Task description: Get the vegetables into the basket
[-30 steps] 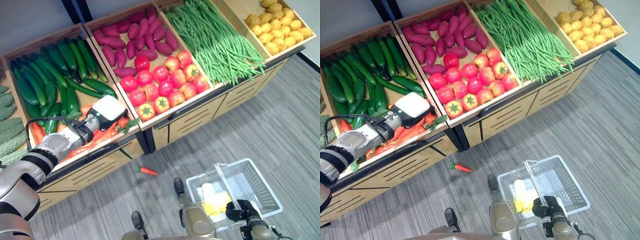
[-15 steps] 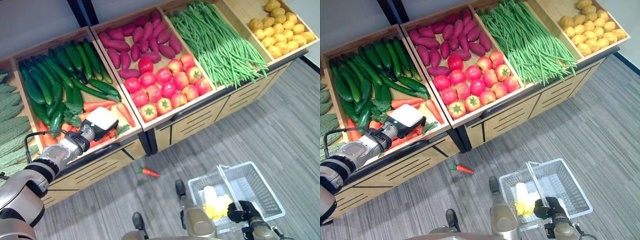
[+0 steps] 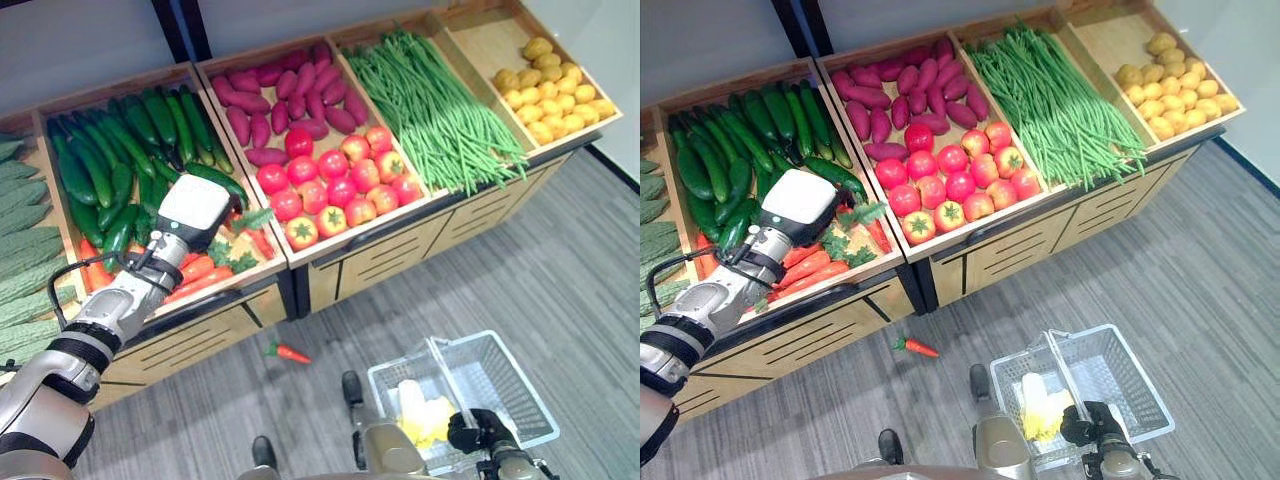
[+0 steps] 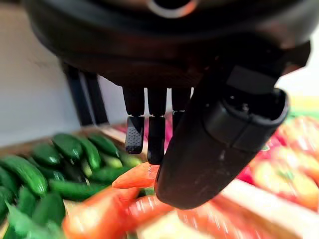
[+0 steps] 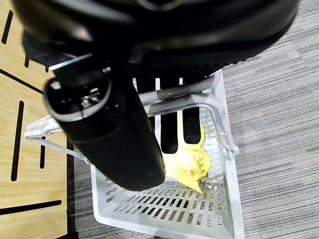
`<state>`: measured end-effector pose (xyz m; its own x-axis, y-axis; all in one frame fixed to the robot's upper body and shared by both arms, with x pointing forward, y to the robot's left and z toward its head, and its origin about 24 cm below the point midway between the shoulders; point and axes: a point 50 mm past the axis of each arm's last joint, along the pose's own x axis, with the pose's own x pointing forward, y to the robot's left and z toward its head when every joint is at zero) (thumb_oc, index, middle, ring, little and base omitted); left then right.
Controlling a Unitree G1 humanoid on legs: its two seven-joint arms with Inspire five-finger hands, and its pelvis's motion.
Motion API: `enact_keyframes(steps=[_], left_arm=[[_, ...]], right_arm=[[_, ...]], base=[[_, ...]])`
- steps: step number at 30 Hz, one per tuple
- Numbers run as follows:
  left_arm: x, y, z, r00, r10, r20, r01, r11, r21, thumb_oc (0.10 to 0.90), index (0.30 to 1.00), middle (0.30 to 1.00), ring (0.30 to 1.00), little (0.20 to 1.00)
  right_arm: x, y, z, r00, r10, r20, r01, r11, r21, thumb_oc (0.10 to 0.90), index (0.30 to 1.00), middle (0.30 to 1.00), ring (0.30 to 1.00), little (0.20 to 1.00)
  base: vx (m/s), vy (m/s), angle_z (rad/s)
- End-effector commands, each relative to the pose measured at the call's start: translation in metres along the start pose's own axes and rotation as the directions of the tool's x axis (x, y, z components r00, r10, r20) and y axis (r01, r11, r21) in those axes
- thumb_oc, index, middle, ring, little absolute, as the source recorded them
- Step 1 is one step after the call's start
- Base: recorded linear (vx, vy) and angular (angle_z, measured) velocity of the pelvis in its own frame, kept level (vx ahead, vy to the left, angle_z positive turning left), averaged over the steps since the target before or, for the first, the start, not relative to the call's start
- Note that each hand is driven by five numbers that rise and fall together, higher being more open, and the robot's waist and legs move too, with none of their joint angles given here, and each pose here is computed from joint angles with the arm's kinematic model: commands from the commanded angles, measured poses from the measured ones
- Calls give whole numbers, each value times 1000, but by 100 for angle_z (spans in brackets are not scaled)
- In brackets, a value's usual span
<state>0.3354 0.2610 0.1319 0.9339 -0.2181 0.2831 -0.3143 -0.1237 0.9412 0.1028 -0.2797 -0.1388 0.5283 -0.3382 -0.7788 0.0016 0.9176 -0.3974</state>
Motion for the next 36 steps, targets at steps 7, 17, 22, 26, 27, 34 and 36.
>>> enact_keyframes(steps=[7,17,22,26,27,34,36], left_arm=[[13,67,-3,834,450,-319,-550,715,-432,400,300,300,300,300],[-15,36,28,832,116,-542,-464,-389,-796,400,300,300,300,300],[-34,7,43,878,-18,-478,-391,-602,-696,400,300,300,300,300],[-44,-3,52,901,-51,-432,-363,-635,-682,400,300,300,300,300],[-47,-6,53,906,-58,-420,-358,-635,-684,400,300,300,300,300],[-56,-7,56,921,-46,-388,-328,-629,-705,400,300,300,300,300],[-56,-6,57,925,-39,-377,-317,-624,-714,400,300,300,300,300]], right_arm=[[-2,-6,1,998,-38,40,40,999,-36,400,300,300,300,300],[-2,-18,11,995,-52,88,59,995,-78,400,300,300,300,300],[-4,-15,3,997,-31,66,36,996,-84,400,300,300,300,300],[-5,-13,-2,998,-30,51,33,997,-75,400,300,300,300,300],[-6,-13,-3,998,-29,49,32,997,-70,400,300,300,300,300],[-8,-13,-11,999,-32,19,33,998,-51,400,300,300,300,300],[-8,-14,-11,999,-33,16,33,998,-47,400,300,300,300,300]], base=[[0,0,0],[1,2,-1],[0,0,0],[-1,0,1],[0,0,0],[0,0,0],[0,21,0]])
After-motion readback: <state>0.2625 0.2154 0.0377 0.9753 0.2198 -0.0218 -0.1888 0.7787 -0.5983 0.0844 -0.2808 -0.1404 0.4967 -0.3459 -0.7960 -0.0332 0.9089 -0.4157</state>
